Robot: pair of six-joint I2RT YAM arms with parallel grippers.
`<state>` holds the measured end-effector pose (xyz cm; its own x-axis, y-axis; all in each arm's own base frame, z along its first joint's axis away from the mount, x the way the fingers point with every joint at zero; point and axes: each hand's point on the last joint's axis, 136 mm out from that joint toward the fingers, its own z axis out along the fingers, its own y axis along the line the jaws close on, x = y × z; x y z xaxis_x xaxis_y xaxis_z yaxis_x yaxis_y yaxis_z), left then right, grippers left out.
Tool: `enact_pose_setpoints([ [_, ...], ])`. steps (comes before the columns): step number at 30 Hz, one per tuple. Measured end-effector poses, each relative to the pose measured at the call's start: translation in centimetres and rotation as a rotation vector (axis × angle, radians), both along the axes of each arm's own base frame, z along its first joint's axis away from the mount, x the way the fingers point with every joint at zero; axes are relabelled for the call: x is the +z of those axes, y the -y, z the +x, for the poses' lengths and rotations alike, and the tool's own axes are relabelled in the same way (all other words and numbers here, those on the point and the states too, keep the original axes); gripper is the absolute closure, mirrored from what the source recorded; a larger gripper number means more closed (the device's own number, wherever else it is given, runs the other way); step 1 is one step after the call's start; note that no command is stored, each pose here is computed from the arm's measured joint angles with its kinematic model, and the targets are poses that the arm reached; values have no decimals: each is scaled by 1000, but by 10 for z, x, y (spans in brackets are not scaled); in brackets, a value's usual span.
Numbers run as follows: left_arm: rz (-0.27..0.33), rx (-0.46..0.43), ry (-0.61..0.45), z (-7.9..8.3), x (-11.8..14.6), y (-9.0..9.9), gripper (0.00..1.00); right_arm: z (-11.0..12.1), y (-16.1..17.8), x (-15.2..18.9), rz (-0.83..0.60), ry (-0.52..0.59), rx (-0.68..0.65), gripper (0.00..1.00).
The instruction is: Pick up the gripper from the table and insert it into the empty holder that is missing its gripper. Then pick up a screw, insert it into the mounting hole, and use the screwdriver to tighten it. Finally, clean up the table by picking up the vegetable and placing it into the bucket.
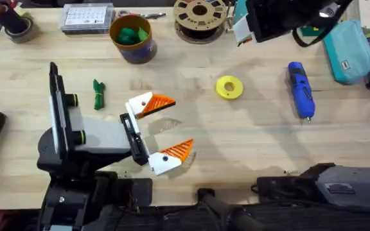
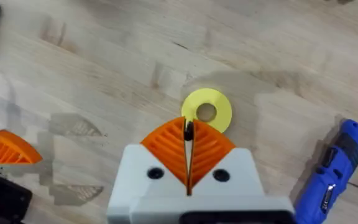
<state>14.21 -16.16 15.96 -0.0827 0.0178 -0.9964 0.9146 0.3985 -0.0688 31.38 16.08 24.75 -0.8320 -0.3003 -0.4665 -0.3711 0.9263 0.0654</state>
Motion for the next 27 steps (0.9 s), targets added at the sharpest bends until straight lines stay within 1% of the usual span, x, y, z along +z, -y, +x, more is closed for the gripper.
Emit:
enact_pose_setpoints([
  [4,0,0,0,0,0,0,15,-2,0,-1,-10,-3,18,995],
  [9,0,0,0,0,0,0,15,-6,-7,-1,-25,6,85,995],
  [17,0,0,0,0,0,0,15,-23,-32,1,-68,12,273,995],
  [18,0,0,0,0,0,0,15,-22,-35,3,-66,11,294,995],
  [19,0,0,0,0,0,0,15,-18,-44,11,-54,16,342,995],
  [22,0,0,0,0,0,0,15,-10,-53,19,-58,28,394,995],
  [27,0,0,0,0,0,0,15,-3,-74,19,-66,40,511,995],
])
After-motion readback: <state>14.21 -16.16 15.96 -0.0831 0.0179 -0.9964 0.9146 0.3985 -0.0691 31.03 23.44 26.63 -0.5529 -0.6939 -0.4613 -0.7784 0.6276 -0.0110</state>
